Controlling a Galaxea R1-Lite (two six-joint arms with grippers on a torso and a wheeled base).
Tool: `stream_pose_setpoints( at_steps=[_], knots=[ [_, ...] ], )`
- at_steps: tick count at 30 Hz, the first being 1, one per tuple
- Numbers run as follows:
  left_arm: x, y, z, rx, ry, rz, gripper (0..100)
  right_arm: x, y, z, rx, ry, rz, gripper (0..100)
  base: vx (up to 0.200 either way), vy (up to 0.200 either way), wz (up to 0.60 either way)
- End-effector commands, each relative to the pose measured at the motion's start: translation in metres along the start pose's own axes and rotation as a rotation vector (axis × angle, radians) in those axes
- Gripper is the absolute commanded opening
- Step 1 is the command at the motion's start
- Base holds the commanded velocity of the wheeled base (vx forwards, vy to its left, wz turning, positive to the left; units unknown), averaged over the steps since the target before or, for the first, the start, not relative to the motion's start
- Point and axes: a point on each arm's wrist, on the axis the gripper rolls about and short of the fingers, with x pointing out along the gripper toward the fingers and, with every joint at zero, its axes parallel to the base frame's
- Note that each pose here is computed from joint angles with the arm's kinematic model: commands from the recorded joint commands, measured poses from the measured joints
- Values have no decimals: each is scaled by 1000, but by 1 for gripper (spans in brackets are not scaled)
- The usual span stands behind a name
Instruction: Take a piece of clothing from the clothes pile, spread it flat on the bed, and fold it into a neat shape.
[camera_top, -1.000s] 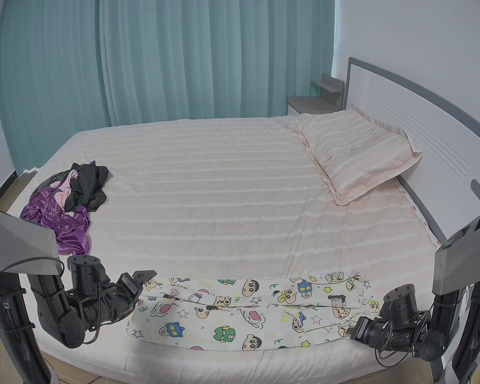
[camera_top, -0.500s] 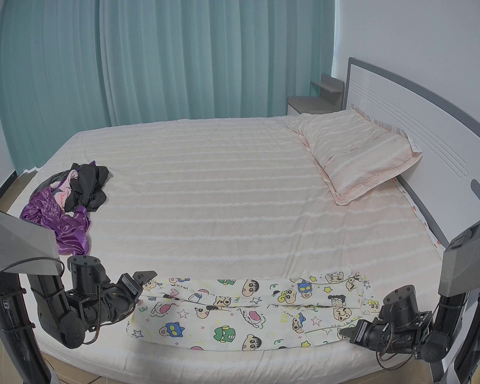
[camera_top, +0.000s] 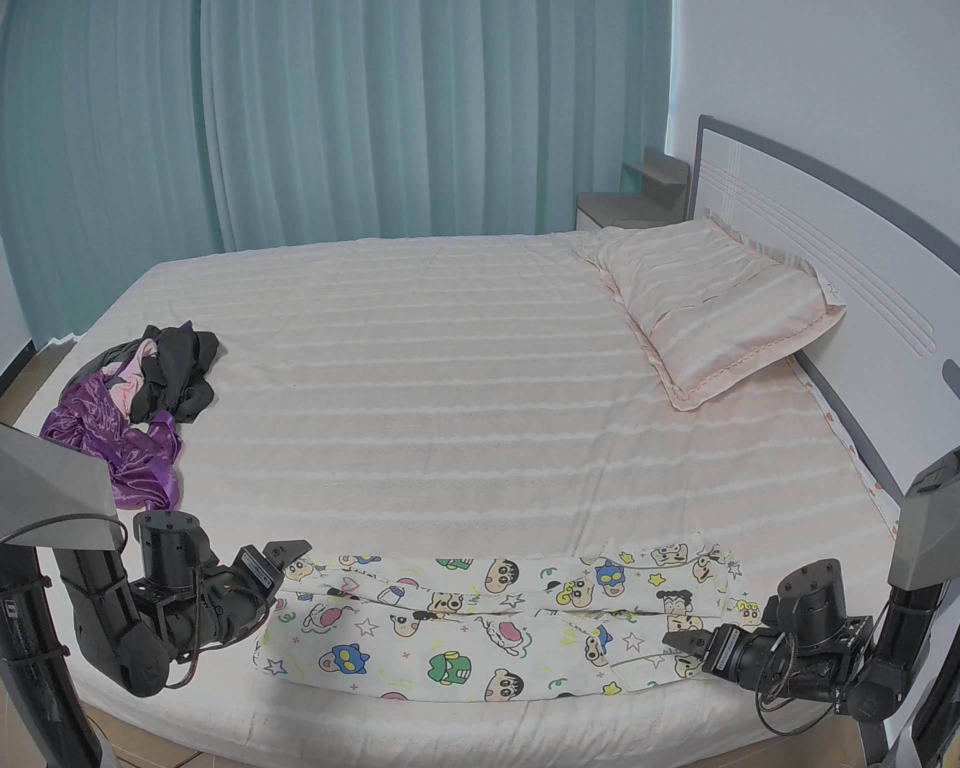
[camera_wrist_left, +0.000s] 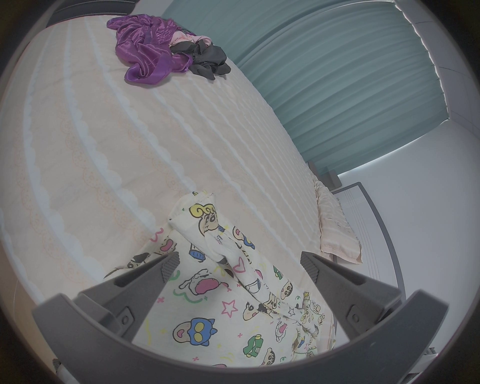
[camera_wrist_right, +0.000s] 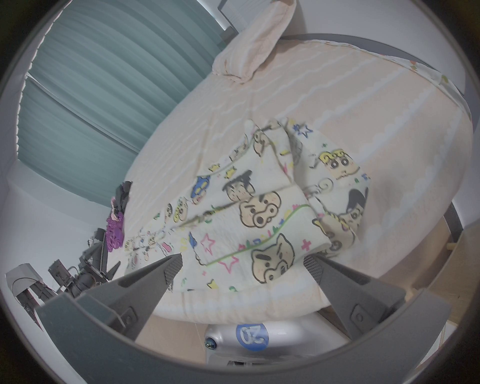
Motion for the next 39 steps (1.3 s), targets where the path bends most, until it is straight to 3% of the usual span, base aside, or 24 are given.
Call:
stream_pose_setpoints(
  at_steps=[1, 19, 23, 31, 35, 36, 39],
  knots=[
    [-1, 0, 0, -1, 1, 1, 100, -4, -2, 0, 2, -3, -1, 100, 0, 200, 0],
    [-2, 3, -3, 4, 16, 11, 100, -16, 6, 11, 19, -73, 66, 100, 0, 200, 0],
    [-3, -3, -10, 29, 43, -10, 100, -18, 9, 13, 20, -87, 84, 100, 0, 0, 0],
    [31, -36, -28, 301, 67, -151, 100, -20, 11, 15, 23, -118, 116, 100, 0, 0, 0],
    [59, -33, -35, 440, 93, -137, 100, -20, 11, 14, 22, -115, 116, 100, 0, 0, 0],
    [71, -33, -36, 510, 101, -135, 100, -19, 11, 14, 20, -112, 115, 100, 0, 0, 0],
    [85, -42, -40, 536, 136, -143, 100, -19, 11, 13, 22, -109, 114, 100, 0, 0, 0]
  ],
)
